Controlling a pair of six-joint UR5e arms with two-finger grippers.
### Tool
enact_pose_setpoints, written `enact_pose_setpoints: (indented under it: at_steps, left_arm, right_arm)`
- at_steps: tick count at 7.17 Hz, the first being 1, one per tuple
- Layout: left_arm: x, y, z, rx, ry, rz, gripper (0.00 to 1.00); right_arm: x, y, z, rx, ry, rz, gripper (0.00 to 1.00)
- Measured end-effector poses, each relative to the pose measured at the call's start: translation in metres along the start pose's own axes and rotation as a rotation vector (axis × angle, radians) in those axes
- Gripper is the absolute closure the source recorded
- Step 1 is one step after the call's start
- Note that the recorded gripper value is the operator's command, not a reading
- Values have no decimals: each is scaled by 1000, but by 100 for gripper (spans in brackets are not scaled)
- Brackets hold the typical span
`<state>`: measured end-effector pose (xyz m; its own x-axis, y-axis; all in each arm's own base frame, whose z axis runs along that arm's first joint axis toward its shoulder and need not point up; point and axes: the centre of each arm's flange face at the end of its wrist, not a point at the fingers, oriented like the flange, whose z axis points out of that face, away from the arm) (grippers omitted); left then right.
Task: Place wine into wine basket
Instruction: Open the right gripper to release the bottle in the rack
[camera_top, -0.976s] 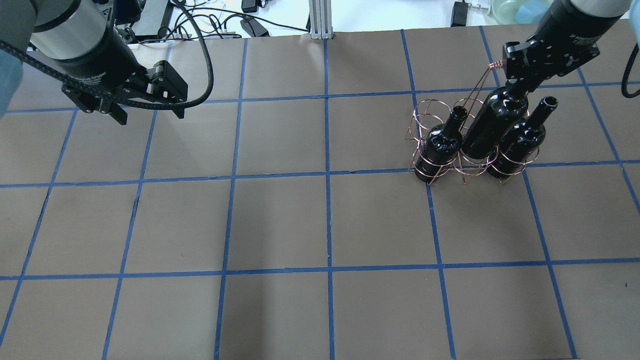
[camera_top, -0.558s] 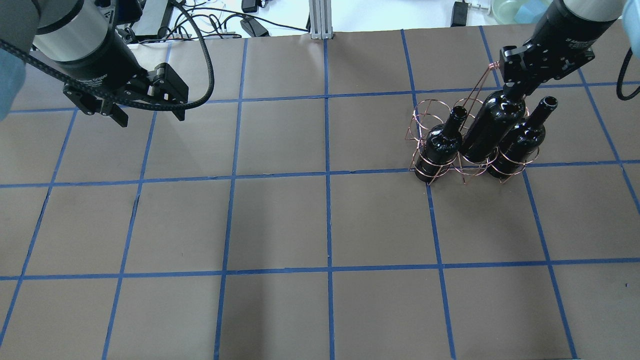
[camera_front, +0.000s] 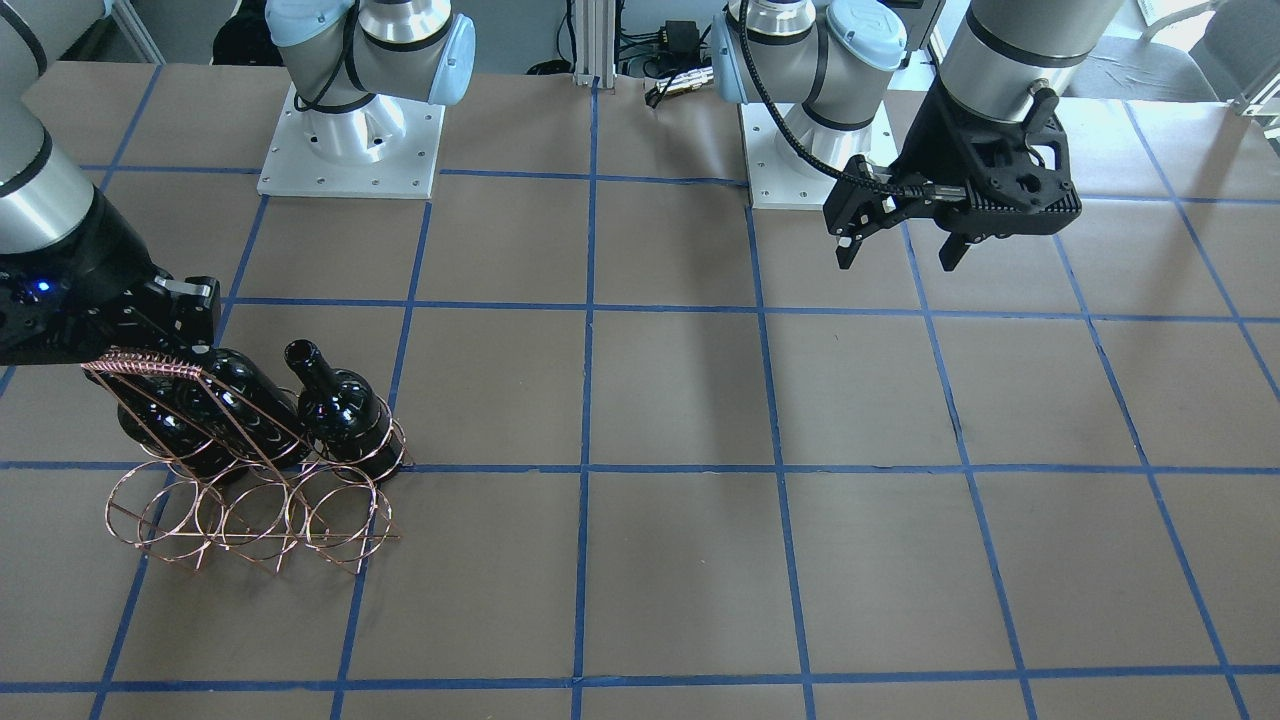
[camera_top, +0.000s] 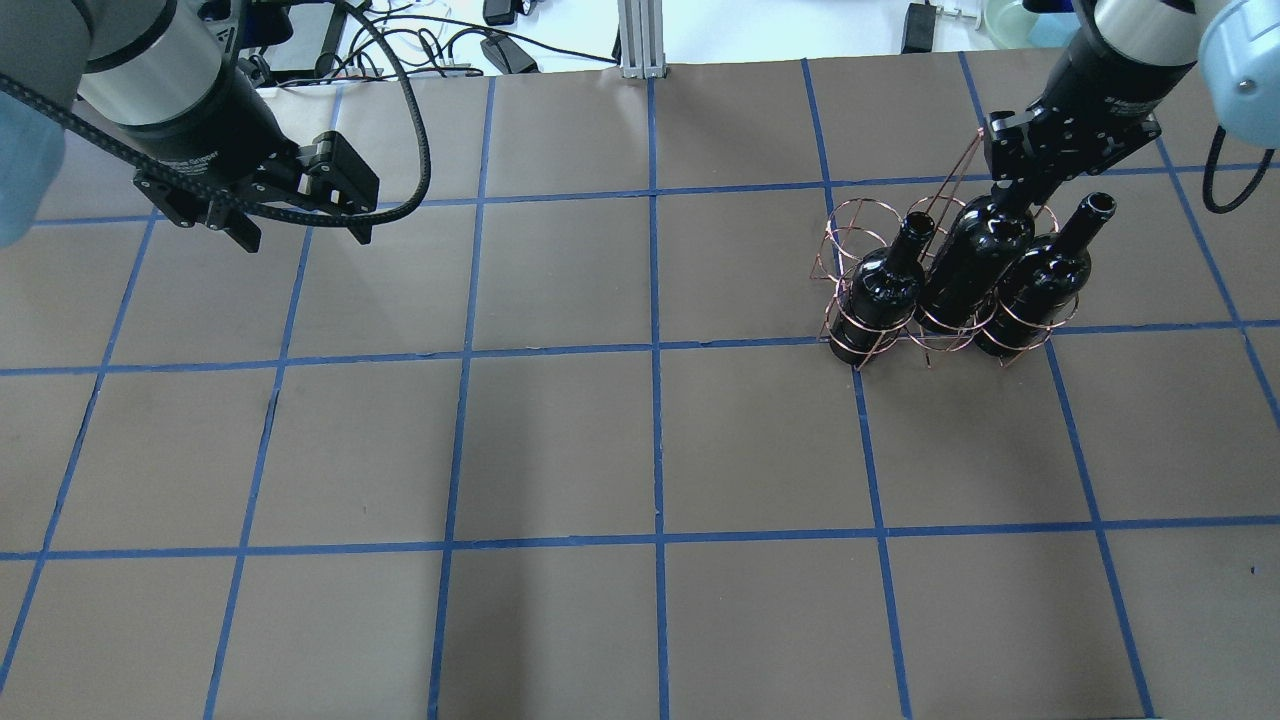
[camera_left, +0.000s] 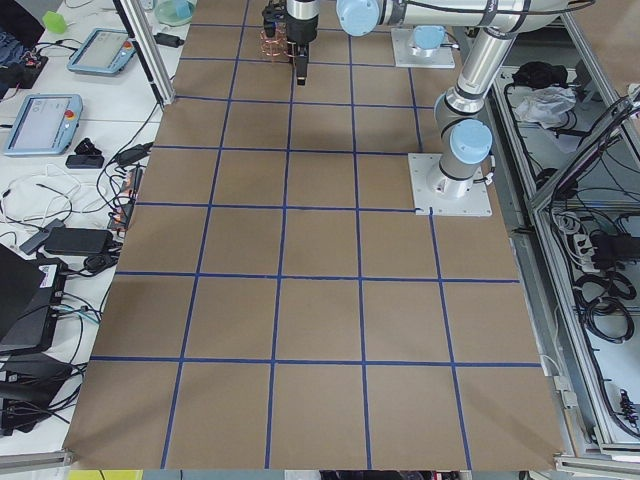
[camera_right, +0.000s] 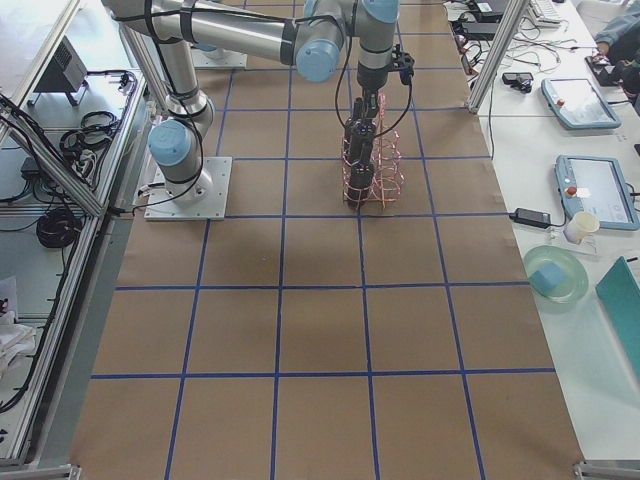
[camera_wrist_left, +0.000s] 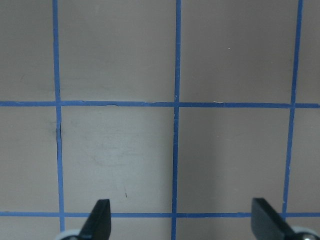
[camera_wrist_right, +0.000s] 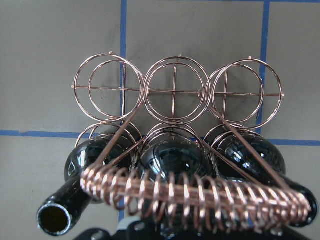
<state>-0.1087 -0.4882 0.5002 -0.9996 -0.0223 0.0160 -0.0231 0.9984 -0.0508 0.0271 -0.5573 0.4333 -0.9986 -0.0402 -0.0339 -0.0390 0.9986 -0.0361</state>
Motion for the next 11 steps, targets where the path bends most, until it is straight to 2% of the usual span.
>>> enact_pose_setpoints:
  at_steps: [5, 6, 7, 8, 10, 11]
  left_arm:
    - [-1, -1, 3, -13, 0, 0, 0]
    - [-3, -1, 3, -16, -2, -3, 0]
    - [-5, 0, 3, -25, -2, -8, 0]
    - [-6, 1, 3, -35, -1, -13, 0]
    - [-7, 3, 1, -40, 0, -18, 0]
    - [-7, 3, 1, -47, 0, -19, 0]
  right_arm:
    - [3, -1, 45, -21, 0, 6, 100]
    - [3, -1, 47, -25, 0, 11, 87]
    - [3, 0, 49, -30, 1, 22, 36]
    - [2, 1, 50, -37, 5, 47, 0]
    - [3, 2, 45, -39, 26, 93, 0]
    - [-3, 2, 29, -32, 41, 88, 0]
